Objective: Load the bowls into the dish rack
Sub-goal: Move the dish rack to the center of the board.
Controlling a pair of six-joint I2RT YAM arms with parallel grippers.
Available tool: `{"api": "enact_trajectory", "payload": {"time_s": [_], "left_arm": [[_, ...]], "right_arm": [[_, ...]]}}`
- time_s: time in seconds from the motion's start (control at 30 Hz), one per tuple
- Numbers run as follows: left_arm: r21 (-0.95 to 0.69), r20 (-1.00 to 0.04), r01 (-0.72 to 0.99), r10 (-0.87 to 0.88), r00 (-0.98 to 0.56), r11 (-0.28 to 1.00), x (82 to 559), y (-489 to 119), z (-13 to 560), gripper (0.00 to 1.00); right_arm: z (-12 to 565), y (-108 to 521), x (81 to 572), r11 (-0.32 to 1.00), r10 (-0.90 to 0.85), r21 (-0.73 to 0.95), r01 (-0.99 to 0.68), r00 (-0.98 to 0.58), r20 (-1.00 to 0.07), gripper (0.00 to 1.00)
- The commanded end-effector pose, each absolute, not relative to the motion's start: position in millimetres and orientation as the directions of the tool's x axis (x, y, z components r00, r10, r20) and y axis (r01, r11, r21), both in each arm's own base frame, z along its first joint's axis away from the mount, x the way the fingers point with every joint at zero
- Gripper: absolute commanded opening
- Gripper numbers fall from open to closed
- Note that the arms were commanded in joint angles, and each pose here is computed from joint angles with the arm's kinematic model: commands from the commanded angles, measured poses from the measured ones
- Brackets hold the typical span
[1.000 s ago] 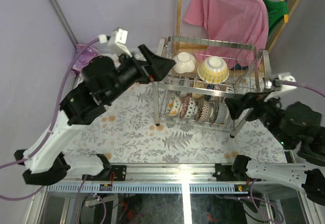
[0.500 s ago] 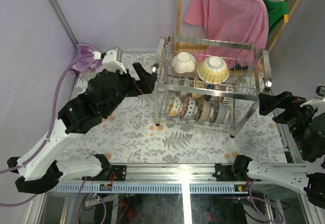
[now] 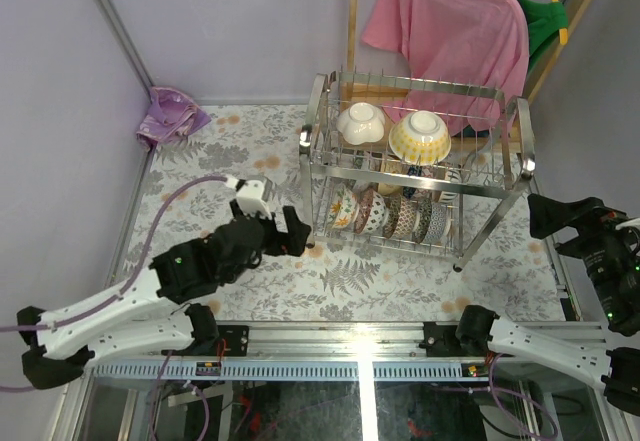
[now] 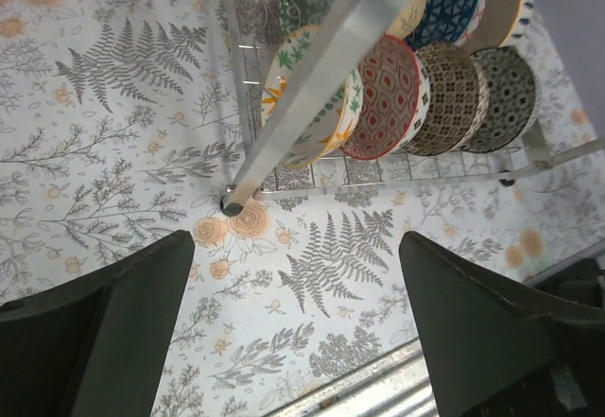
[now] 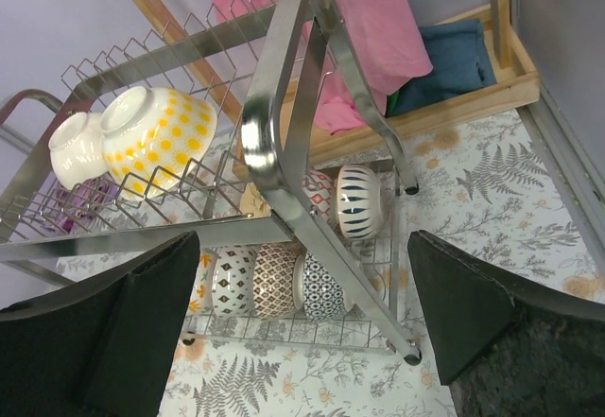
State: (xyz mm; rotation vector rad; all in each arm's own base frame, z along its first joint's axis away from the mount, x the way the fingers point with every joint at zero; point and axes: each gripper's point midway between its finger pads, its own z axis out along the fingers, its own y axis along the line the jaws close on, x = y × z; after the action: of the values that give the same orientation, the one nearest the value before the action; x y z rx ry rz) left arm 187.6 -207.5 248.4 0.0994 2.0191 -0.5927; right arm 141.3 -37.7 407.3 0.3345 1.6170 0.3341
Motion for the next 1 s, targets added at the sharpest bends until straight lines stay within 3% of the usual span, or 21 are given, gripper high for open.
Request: {"api": "enact_trajectory", "payload": {"time_s": [0.0,0.23,0.43,0.67,0.73,0.83,0.87,0.97], "left_arm": [[-0.388,-0.893,0.294,-0.277,-0.354,0.874,201.4,-231.1,259.2,0.91],[-0.295,-0.943,0.097,-0.273,-0.190,0.951,220.2,-224.0,241.3,0.89],[-0.346,-0.934,0.110,-0.330,-0.138,0.932,236.2,-231.0,231.0,0.67],[-0.312,-0.946,0.152,-0.293,-0.138,0.938,260.6,-242.1,220.4,0.66],[-0.304,-0.949,0.163,-0.283,-0.140,0.939,264.3,-245.5,219.3,0.51],[-0.288,-0.953,0.140,-0.268,-0.141,0.947,267.3,-243.9,213.8,0.10],[-0.285,-0.954,0.126,-0.267,-0.139,0.950,268.0,-241.3,211.9,0.02],[-0.297,-0.949,0.077,-0.285,-0.135,0.952,266.9,-229.5,205.8,0.00]], "right_arm": [[408.4,-25.6,147.6,0.892,0.451,0.452,0.001,-0.068,-0.890,1.00],[406.9,-25.8,145.3,0.880,0.472,0.475,-0.026,-0.077,-0.878,0.99],[400.9,-16.3,146.8,0.883,0.461,0.467,-0.050,-0.101,-0.882,0.99],[399.5,-9.5,147.1,0.883,0.454,0.464,-0.072,-0.118,-0.883,1.00],[397.6,-9.0,147.2,0.883,0.454,0.464,-0.072,-0.120,-0.883,1.00],[393.6,-9.1,147.0,0.883,0.454,0.464,-0.072,-0.124,-0.882,1.00],[392.8,-9.4,146.9,0.883,0.454,0.464,-0.071,-0.125,-0.882,1.00],[389.5,-9.1,147.3,0.885,0.449,0.460,-0.069,-0.129,-0.884,1.00]]}}
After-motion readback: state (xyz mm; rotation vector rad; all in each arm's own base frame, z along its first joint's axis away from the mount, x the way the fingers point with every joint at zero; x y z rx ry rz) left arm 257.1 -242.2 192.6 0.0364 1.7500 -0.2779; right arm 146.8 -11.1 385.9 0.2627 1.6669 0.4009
